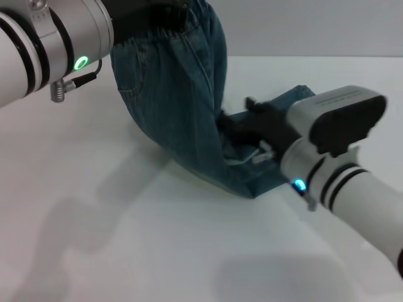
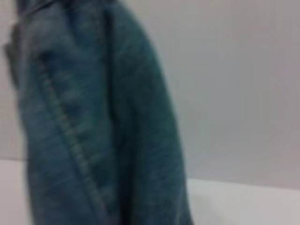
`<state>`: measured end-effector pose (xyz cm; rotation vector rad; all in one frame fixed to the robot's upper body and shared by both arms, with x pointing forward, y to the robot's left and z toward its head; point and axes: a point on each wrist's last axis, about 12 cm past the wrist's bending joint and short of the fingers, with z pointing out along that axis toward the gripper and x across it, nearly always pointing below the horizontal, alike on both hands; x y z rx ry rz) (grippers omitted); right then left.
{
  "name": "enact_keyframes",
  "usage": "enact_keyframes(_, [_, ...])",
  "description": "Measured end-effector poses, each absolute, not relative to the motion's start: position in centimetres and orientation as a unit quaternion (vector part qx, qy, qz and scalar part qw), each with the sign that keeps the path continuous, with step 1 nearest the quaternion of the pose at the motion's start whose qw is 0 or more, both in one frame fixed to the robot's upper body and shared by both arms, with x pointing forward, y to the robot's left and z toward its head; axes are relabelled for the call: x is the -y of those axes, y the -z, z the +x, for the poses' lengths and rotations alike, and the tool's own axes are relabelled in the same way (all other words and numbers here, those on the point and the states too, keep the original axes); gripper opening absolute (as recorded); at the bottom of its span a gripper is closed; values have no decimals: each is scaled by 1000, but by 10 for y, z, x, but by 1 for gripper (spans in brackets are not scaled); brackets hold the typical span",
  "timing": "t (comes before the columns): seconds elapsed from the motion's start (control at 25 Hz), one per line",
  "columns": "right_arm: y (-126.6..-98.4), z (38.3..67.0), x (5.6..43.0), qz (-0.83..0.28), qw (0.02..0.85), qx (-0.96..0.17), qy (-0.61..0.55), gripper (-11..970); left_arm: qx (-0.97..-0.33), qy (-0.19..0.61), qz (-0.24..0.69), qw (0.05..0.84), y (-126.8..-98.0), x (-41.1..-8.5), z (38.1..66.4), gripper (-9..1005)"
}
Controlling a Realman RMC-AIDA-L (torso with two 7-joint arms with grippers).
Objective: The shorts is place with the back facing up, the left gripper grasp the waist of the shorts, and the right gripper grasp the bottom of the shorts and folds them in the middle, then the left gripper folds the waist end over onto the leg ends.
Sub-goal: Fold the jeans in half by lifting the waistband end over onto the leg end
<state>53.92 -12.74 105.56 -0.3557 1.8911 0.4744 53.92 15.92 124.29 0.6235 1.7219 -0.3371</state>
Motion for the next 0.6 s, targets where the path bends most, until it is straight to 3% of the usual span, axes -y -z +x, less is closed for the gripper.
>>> enact_keyframes(0.6, [-1057,541,74,-230,493,-801,-251,618,-743,144,265,598,-1239,-159,543,23])
